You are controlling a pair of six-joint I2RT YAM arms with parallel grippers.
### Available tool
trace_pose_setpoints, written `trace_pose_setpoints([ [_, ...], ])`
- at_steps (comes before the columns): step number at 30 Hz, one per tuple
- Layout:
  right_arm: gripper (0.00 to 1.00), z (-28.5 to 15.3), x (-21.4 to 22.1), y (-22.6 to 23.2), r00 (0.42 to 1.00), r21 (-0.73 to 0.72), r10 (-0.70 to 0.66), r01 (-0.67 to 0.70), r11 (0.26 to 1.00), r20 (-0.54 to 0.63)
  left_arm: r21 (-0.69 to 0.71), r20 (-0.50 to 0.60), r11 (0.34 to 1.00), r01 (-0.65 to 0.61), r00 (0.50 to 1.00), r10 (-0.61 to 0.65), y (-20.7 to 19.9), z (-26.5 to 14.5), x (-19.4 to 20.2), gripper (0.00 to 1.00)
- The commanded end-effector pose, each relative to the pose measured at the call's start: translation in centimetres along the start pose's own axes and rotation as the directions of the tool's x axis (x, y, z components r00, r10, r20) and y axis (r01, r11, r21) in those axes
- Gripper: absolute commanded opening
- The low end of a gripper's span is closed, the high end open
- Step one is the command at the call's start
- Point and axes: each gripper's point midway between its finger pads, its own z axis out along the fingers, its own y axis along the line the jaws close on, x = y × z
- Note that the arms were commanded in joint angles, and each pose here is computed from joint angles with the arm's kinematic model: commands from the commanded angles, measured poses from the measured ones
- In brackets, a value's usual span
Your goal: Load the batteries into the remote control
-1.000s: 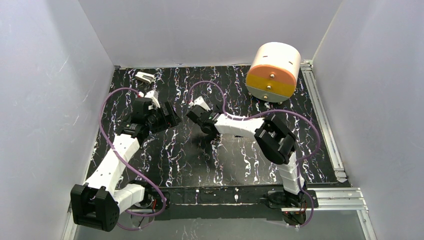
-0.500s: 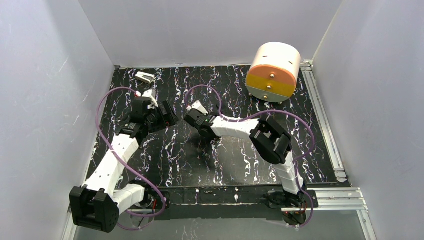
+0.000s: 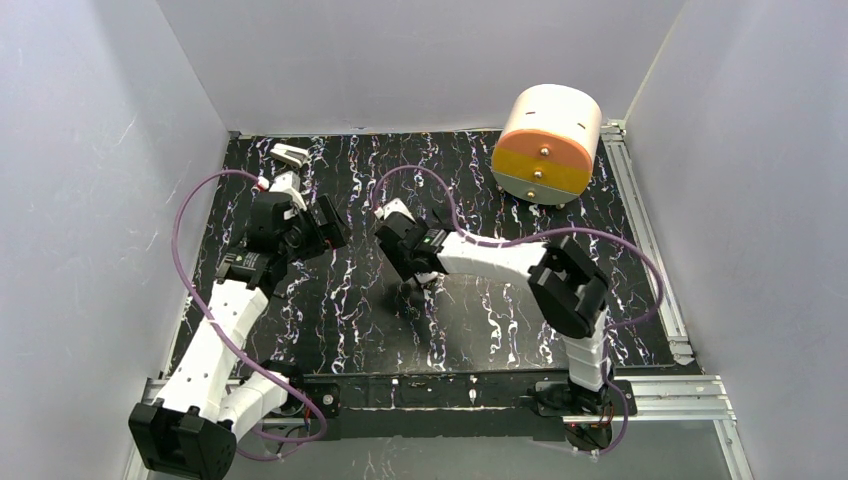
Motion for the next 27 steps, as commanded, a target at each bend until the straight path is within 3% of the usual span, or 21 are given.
trace_pose_setpoints([
  [1,0.72,-5.6,-4.4,-1.3,0.978,-0.050,0.115,-0.107,0.993,0.176,0.022,0.040,0.999,-0.032,0.999,0.031,-0.9,-2.1,-1.7,0.99],
  [9,0.80,-15.3,-4.0,-12.3,0.841,0.164,0.239,-0.356,0.920,0.485,0.059,0.147,0.994,-0.087,0.986,0.077,-1.9,-5.2,-3.6,0.98],
  [15,0.83,-23.2,-1.3,-20.5,0.738,0.332,0.197,-0.504,0.797,0.646,-0.011,0.362,0.998,-0.057,0.930,0.057,-0.5,-9.1,-6.3,0.98],
  [21,0.98,-29.7,0.3,-24.9,0.620,0.317,0.191,-0.611,0.725,0.761,-0.014,0.532,0.998,-0.061,0.845,0.059,0.3,-13.0,-7.4,0.98],
  [27,0.99,-33.7,1.0,-27.4,0.569,0.314,0.176,-0.655,0.687,0.803,-0.066,0.587,0.996,-0.062,0.805,0.089,1.4,-15.1,-7.8,0.98],
])
